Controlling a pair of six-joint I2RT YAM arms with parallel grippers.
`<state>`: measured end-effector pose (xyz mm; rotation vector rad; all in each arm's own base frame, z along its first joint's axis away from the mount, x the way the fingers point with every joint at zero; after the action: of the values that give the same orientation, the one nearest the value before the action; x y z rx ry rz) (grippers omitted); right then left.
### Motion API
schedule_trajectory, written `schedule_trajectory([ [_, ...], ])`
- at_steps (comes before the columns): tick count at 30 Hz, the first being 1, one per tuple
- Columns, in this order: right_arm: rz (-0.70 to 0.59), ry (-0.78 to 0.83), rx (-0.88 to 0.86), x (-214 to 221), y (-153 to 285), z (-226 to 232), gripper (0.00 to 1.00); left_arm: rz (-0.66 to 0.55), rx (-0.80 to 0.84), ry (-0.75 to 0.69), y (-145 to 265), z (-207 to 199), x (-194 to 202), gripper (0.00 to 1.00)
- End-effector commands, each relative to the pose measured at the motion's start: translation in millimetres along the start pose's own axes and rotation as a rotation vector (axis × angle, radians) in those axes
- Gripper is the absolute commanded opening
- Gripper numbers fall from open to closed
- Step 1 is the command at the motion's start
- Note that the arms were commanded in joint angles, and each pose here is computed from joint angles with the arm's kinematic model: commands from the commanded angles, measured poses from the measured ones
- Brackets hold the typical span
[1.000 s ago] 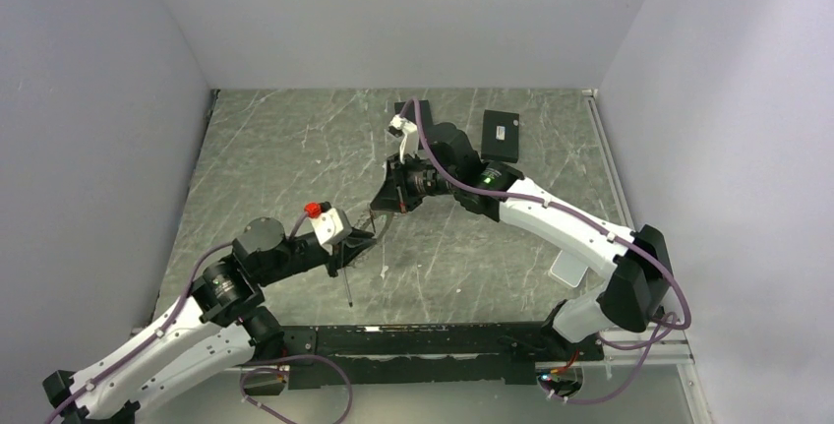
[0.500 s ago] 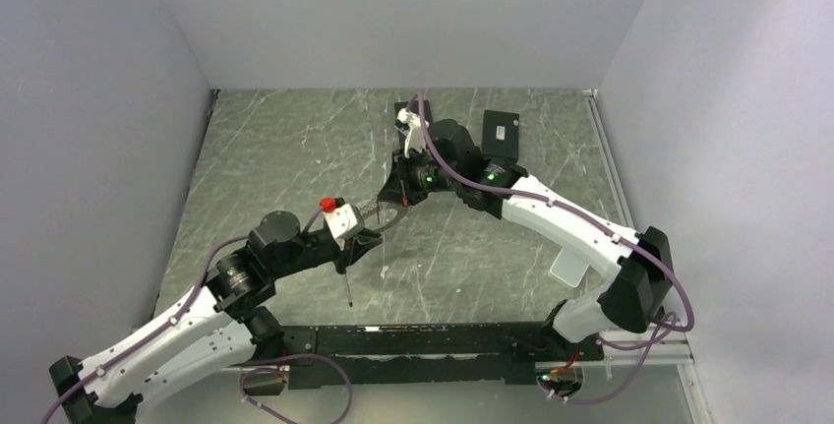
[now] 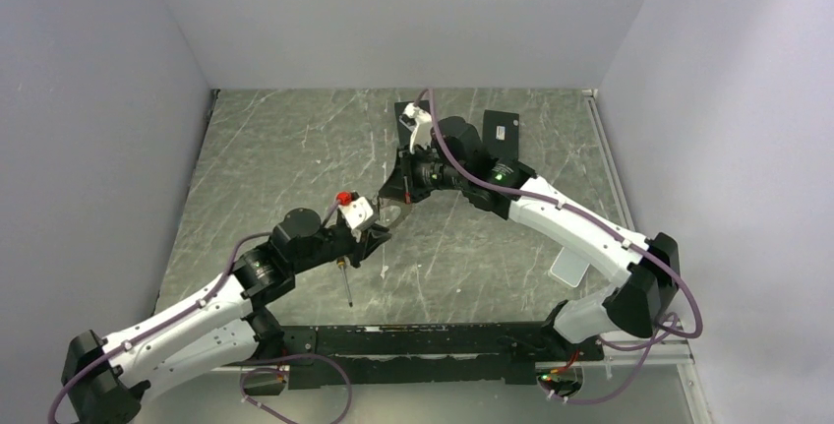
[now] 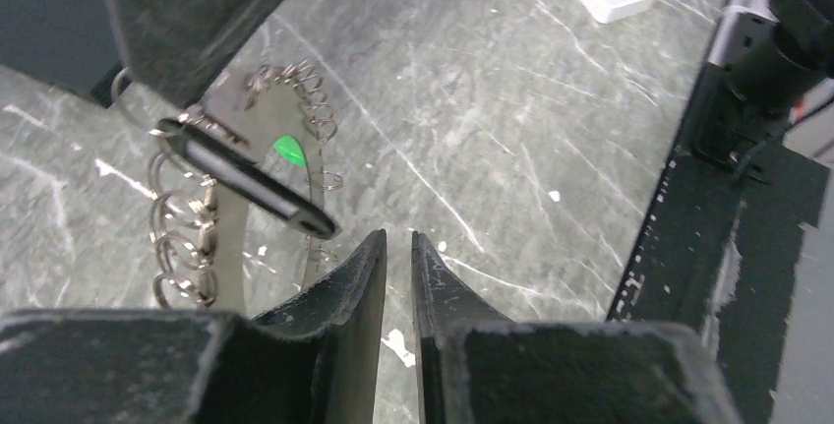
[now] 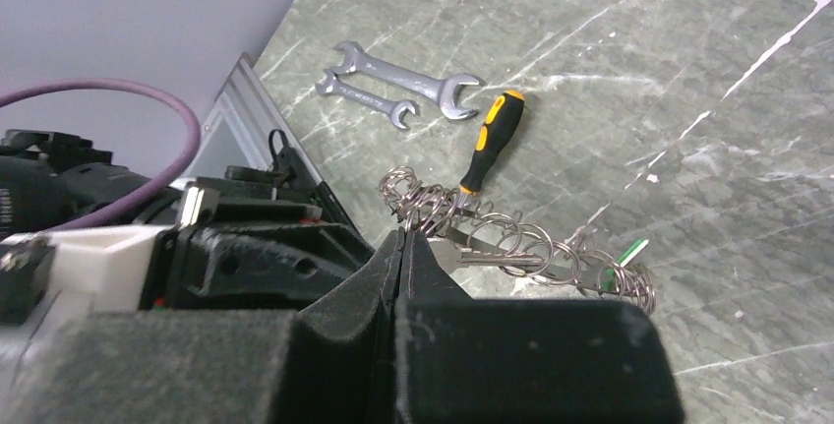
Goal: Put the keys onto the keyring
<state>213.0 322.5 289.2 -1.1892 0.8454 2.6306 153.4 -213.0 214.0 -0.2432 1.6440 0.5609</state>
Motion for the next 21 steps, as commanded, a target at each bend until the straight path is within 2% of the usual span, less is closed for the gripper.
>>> schedule_trajectory([
  [1, -0.127, 0.025, -0.071, -33.4, 24.7, 26.5, 0.00, -0.119, -0.146, 0.027, -4.3, 17.0, -21.6, 0.21],
  [8, -0.108, 0.026, -0.093, -27.6, 22.1, 26.3, 0.00, -0.256, -0.323, 0.040, 15.9, 35.8, -40.7, 0.23],
  [15, -0.097, 0.027, -0.098, -24.8, 19.4, 24.9, 0.00, -0.337, -0.368, 0.061, 40.1, 36.4, -53.9, 0.26],
  [21, -0.088, 0.023, -0.111, -23.1, 18.9, 26.0, 0.00, -0.458, -0.622, 0.190, 76.1, 59.8, -60.2, 0.34],
])
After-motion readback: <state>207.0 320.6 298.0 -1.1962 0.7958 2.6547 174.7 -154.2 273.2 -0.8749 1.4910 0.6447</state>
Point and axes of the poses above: each gripper's point midway between its finger pads, its own y axis back along the fingers, its own z axis along the line the jaws close on, x = y × z, the point moved 5 cm from there along y, back along the fingers, and after that the axes turned 2 degrees about y, right-handed, at the moved point
